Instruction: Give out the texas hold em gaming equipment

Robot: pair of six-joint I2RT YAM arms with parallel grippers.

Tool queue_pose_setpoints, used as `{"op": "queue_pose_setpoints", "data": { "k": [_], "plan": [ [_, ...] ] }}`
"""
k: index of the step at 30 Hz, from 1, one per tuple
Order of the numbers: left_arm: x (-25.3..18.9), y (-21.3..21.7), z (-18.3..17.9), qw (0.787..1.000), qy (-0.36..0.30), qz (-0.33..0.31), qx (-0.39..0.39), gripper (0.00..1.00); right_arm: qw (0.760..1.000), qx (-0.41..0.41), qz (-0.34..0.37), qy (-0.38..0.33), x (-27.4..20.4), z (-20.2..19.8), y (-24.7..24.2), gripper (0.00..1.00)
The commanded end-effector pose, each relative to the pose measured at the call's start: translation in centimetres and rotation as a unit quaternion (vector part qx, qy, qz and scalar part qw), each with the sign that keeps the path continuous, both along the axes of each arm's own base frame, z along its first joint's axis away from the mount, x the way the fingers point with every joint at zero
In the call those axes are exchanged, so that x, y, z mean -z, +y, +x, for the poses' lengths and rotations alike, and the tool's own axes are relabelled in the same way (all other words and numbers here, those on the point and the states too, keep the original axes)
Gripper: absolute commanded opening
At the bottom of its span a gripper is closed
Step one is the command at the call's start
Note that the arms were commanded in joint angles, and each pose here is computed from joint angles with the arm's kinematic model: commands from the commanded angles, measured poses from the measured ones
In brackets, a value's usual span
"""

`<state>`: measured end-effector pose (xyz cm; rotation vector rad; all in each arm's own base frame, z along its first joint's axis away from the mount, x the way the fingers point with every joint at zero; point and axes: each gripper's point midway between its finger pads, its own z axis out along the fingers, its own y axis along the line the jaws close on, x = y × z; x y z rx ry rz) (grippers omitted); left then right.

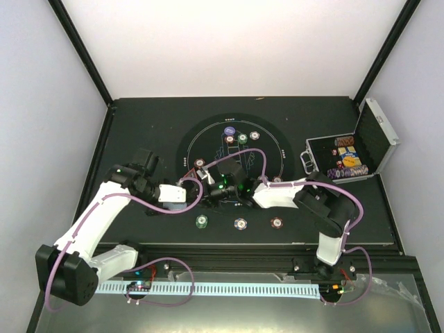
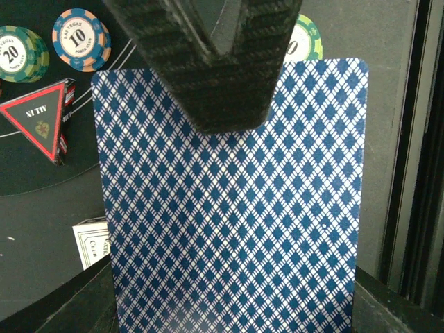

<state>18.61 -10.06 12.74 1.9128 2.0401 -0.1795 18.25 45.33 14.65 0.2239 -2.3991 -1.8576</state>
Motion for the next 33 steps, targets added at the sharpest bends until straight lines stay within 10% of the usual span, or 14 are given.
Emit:
{"op": "queue_pose_setpoints", "data": {
  "k": [1,14,33],
  "plan": [
    [-0.3,0.0,0.8,1.0,-0.017,0.001,-0.008,0.02,1.0,0.005,0.01,-0.004,-1.2,0.2,-0.3,0.12],
    [0.9,0.9,1.1,0.999,-0.007,0.026,-0.022,0.02,0.998,0.02,0.061,0.025,-2.8,0.9,-1.4,0.01],
    [-0.4,2.1,1.1,0.997,0.021,0.019,-0.069,0.02,0.994,0.056,-0.084,-0.035,1.0,17.3,-4.9,0.01]
  ]
}}
